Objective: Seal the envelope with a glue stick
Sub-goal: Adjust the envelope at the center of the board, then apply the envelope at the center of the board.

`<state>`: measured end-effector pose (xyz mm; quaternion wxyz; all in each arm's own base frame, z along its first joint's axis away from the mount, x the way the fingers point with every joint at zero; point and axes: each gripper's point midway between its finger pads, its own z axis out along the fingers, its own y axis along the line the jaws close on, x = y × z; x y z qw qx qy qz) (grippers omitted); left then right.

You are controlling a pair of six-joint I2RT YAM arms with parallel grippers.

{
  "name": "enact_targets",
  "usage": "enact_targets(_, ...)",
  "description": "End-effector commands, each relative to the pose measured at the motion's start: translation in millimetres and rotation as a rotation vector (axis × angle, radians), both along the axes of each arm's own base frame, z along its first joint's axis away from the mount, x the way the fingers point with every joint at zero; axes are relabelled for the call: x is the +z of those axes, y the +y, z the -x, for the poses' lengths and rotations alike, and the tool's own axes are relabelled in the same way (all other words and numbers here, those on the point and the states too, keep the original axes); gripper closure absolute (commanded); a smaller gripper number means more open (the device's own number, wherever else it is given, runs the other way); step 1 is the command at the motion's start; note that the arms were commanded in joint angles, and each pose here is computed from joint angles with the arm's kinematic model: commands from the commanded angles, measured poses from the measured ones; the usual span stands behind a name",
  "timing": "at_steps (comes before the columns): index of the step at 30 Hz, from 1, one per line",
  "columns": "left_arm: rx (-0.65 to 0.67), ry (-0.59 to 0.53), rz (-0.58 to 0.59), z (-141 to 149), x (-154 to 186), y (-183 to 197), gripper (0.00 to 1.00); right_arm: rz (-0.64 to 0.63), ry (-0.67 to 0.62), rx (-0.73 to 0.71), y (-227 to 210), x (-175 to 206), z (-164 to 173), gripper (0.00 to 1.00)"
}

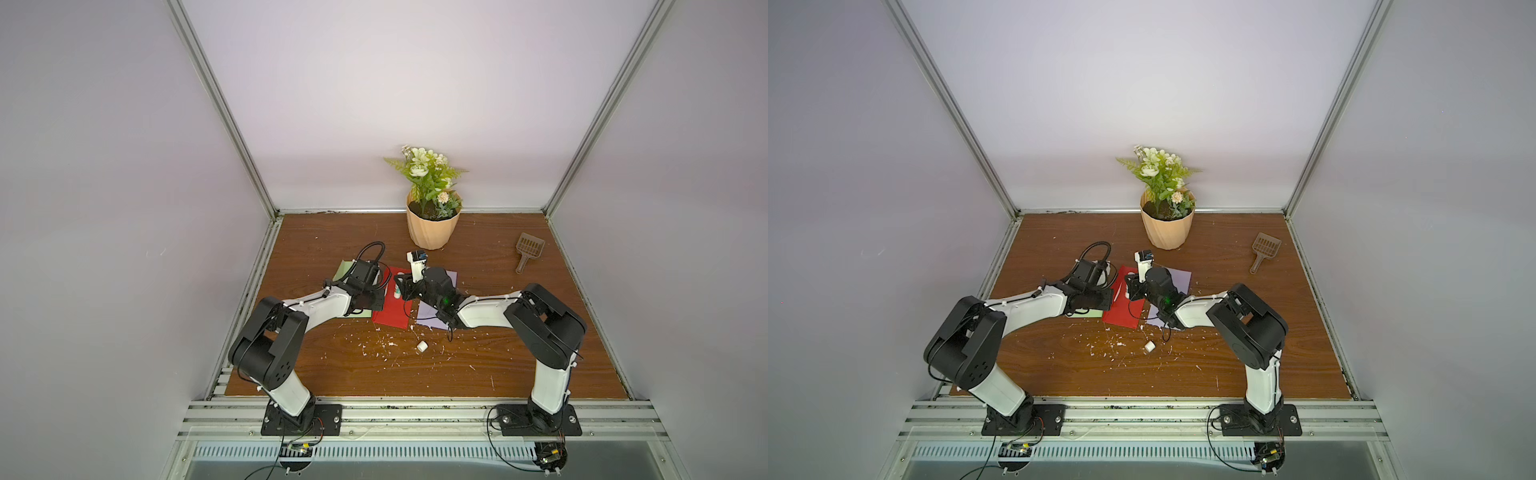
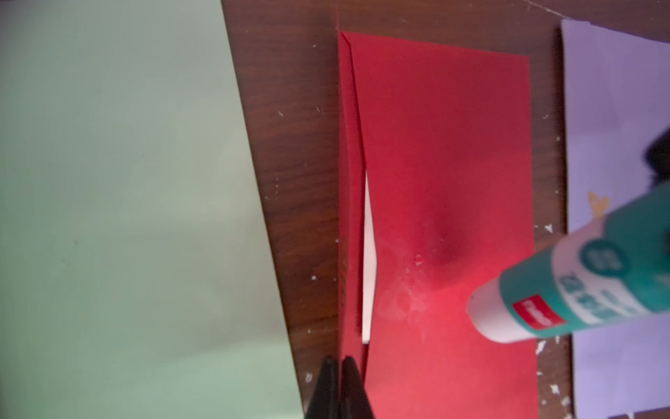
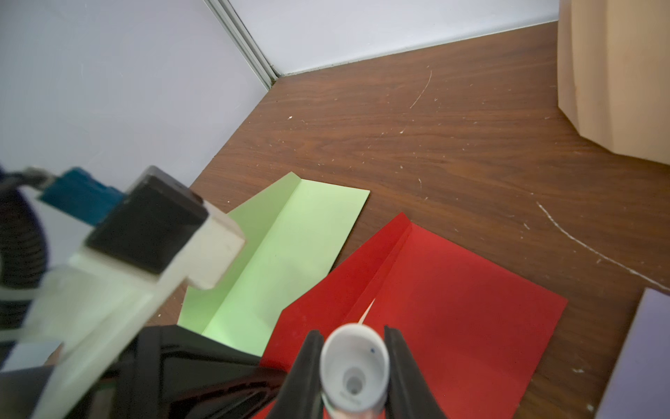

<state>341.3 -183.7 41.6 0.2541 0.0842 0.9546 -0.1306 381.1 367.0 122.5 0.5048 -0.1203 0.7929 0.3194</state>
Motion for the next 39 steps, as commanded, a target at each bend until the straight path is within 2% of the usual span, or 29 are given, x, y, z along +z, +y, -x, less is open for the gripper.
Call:
enact_targets(1, -0.001, 0.018, 0.022, 7.1, -1.7, 1.7, 0.99, -0.138, -0.074, -0.014, 11.0, 42.3, -10.5, 1.00)
enact_targets(13, 0.001, 0.019, 0.025, 12.8, -4.6, 4.4, 0.99, -0.104, -0.065, -0.098, 13.7, 9.4, -30.0, 1.00)
enact_targets(31, 0.016, 0.024, 0.011, 11.7, -7.1, 7.3, 0.99, -0.111, -0.039, -0.157, -8.7, 0.3, -41.3, 1.00)
enact_targets(39, 0.019, 0.023, 0.012, 10.3, -6.3, 6.7, 0.99, -0.105, -0.014, -0.095, 0.7, -7.7, -30.7, 1.00)
